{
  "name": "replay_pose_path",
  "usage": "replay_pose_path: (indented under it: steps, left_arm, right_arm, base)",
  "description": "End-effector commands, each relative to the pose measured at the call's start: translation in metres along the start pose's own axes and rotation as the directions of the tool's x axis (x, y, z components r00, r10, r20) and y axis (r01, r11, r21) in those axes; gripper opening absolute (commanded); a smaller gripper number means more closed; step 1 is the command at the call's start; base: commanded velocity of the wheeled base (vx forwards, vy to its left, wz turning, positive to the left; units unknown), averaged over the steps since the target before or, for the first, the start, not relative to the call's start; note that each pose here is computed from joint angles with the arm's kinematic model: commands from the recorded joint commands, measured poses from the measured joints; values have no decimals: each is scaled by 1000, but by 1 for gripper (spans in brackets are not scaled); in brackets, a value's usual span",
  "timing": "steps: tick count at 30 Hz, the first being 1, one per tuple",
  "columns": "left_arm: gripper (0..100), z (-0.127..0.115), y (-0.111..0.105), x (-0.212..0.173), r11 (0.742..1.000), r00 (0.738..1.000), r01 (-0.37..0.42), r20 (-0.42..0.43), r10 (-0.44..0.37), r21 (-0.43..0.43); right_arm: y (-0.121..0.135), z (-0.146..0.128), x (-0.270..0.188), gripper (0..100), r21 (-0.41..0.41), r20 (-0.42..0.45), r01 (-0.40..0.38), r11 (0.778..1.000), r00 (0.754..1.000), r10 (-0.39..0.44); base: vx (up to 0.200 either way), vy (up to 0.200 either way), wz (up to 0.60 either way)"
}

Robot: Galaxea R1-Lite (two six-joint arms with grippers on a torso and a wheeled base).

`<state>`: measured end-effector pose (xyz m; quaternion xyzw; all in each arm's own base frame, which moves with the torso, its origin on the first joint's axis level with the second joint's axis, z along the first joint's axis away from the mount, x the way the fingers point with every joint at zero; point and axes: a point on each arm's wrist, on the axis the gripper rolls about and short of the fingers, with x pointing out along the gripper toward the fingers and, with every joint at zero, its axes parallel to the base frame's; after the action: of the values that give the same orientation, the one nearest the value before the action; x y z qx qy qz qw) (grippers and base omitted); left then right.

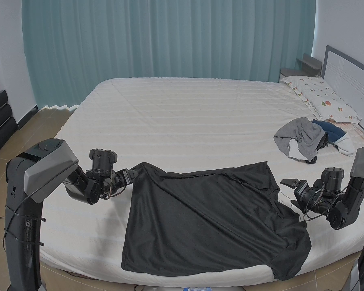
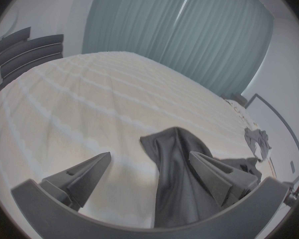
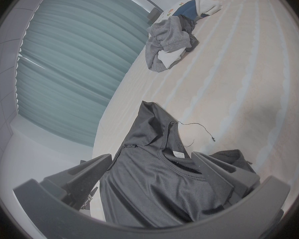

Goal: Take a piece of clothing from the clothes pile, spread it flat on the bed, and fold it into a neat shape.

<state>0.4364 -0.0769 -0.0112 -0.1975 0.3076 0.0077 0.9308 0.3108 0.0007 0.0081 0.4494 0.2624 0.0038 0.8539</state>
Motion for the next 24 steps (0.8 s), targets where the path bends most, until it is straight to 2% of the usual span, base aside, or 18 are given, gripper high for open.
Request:
replay_pose_path:
  steps: [1, 3, 5, 6, 8, 11, 14, 17, 22, 24]
  left_arm:
    - [100, 7, 1, -10, 1000, 1000, 4, 1, -4, -7]
    - [100, 7, 2, -14, 1000, 1000, 4, -2, -4, -16]
    - [100, 1, 5, -26, 997, 999, 15, -35, -17, -70]
    - [100, 0, 4, -38, 992, 998, 32, -57, -40, -125]
    - [100, -8, 4, -58, 974, 992, 42, -106, -67, -224]
    - [100, -25, 6, -77, 964, 987, 26, -146, -67, -264]
    - [100, -38, 10, -96, 948, 987, 44, -134, -91, -317]
    - [100, -50, 13, -108, 925, 988, 83, -91, -125, -370]
    - [100, -71, 20, -120, 912, 985, 86, -105, -139, -401]
    - [100, -72, 17, -118, 873, 982, 88, -103, -156, -479]
  right_arm:
    - [1, 2, 0, 100, -1, 8, -5, 1000, 1000, 5]
    - [3, 3, -1, 100, -2, 12, -9, 1000, 1000, 9]
    - [8, 5, 2, 100, -11, 16, -21, 1000, 1000, 21]
    - [14, 6, 9, 100, -20, 19, -37, 999, 999, 38]
    - [19, 3, 24, 100, -28, 15, -7, 1000, 1000, 7]
    - [25, 6, 43, 100, -31, 35, 31, 999, 999, -30]
    - [28, 10, 57, 100, -30, 27, 38, 999, 999, -37]
    - [28, 0, 77, 100, -40, 6, 46, 998, 999, -46]
    - [29, -4, 99, 100, -59, 3, 43, 997, 999, -43]
    - [32, 0, 108, 100, -58, -11, 65, 996, 998, -66]
  base:
    - [0, 0, 0]
    - [0, 0, 0]
    - [0, 0, 0]
    - [0, 0, 0]
    - [0, 0, 0]
    - [0, 0, 0]
    - [0, 0, 0]
    - [0, 0, 0]
    - [0, 0, 0]
    - [0, 0, 0]
